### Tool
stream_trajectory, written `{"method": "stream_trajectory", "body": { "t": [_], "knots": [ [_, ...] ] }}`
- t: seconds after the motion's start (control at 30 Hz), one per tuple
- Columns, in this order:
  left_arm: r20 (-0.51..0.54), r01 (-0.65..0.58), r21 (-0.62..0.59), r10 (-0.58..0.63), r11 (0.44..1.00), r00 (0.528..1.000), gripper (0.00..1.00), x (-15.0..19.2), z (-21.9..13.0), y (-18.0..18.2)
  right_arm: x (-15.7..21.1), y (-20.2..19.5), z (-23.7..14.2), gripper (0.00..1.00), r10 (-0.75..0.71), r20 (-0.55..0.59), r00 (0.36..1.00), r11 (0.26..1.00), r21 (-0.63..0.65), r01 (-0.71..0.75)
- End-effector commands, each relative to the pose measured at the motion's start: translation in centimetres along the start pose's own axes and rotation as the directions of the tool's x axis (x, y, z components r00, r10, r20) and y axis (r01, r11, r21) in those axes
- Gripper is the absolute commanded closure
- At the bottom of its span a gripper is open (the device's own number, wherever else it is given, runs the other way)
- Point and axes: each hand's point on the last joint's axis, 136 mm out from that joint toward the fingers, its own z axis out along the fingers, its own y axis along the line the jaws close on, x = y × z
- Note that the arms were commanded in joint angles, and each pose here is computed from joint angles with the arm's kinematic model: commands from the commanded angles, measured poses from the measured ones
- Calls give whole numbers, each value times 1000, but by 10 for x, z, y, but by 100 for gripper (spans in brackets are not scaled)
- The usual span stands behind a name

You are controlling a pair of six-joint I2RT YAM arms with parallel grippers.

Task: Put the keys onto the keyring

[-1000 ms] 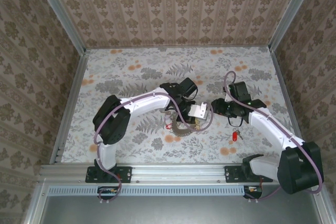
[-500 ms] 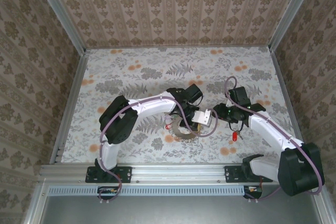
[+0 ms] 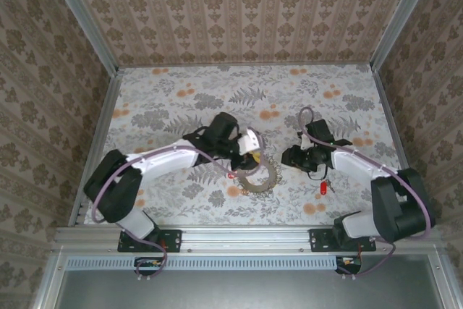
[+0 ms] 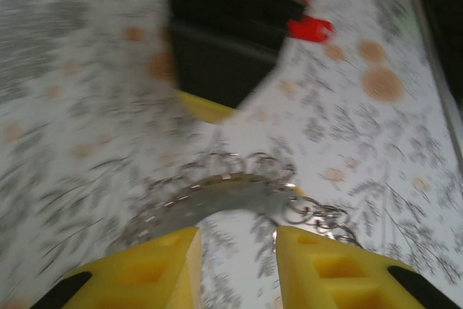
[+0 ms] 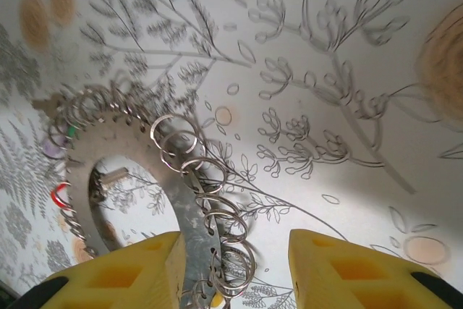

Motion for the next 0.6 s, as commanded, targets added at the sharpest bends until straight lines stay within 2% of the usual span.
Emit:
{"method": "stream_trajectory", "body": {
  "t": [0.0,0.1,0.2,0.3,0.57],
  "knots": [
    [101,274,-108,-263,956,959,67,-1,-14,24,5,17,13,57,-39,-59,998,998,-42,37],
    [77,435,-132,-429,891,900,66,19,-20,30,10,18,23,56,-53,-86,995,998,-30,51],
    [22,514,-110,-515,851,857,65,33,-17,24,14,16,30,56,-59,-107,993,998,-20,58],
    [-26,566,-73,-569,821,822,65,43,-9,16,17,19,33,58,-71,-124,990,997,-39,67],
    [-186,655,-111,-663,747,725,68,85,12,12,27,17,43,64,-81,-168,982,996,-53,73]
  ]
}}
